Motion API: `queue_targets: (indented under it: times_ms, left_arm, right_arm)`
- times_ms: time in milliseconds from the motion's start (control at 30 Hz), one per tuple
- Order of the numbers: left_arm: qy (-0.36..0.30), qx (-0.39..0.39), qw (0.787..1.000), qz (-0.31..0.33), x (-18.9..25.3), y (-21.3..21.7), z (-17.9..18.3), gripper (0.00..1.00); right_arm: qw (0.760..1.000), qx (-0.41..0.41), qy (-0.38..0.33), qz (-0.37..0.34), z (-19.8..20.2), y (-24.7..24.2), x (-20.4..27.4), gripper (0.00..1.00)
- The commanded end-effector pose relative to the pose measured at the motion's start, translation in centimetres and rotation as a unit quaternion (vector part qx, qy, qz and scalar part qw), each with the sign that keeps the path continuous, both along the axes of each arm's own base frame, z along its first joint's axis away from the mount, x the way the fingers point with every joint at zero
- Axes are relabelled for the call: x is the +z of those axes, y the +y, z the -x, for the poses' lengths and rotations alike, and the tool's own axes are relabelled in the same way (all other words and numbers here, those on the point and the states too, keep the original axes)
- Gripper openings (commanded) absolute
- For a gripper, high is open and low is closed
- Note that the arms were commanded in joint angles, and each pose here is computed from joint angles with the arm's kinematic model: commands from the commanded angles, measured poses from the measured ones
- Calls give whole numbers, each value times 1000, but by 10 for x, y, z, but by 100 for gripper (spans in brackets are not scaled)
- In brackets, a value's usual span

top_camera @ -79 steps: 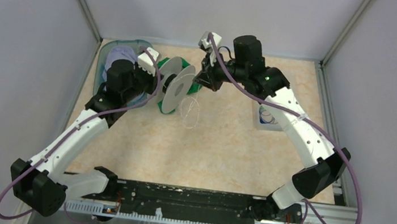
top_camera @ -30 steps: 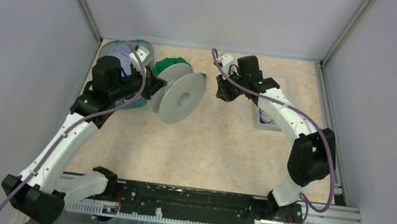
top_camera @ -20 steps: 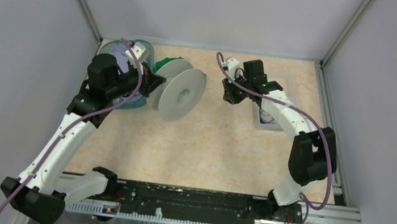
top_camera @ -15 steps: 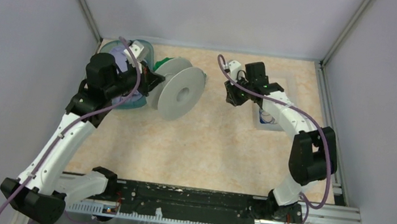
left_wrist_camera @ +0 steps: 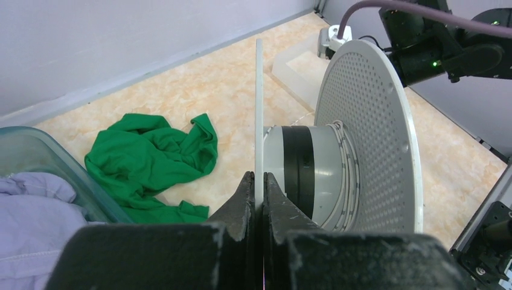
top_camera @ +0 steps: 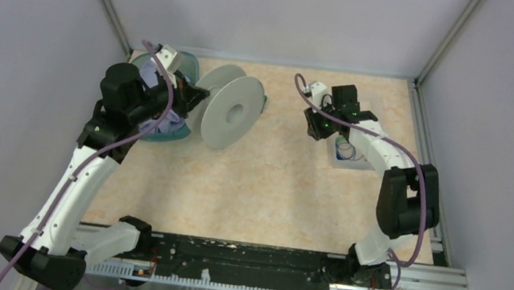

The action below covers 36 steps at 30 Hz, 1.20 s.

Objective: Wrap the cables
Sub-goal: Wrap the cable around the cable reel.

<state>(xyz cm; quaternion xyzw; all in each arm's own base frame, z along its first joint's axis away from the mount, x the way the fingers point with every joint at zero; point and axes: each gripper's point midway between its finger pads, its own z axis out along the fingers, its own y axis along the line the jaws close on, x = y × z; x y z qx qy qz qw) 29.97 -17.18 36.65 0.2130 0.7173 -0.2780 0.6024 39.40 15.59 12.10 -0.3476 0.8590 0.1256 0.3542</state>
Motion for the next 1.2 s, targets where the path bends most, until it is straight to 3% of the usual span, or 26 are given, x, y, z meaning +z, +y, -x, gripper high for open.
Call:
queue_targets:
  times_ms: [0,200,367,500,667,933,1167]
  left_arm:
    - [-60,-7,998,33,52,2,11,0]
    - [-62,-6,997,39,57,3,12,0]
    - [-57,-12,997,46,56,0,11,0]
    - [-56,-22,997,48,57,-4,12,0]
    - [-54,-30,996,58,60,-7,11,0]
    - [-42,-61,995,72,60,-18,12,0]
    - [-38,-69,994,77,60,-20,13,0]
  right_arm:
    - [999,-8,-48,3,-11,-11,22,32]
    - [998,14,-40,-38,-1,1,35,32]
    - [988,53,3,-146,22,36,56,39]
    - [966,60,53,-245,30,64,71,53]
    - [921,101,107,-361,51,93,77,65]
    - [916,193,80,-342,71,122,52,79]
    - [916,225,42,-330,63,130,36,82]
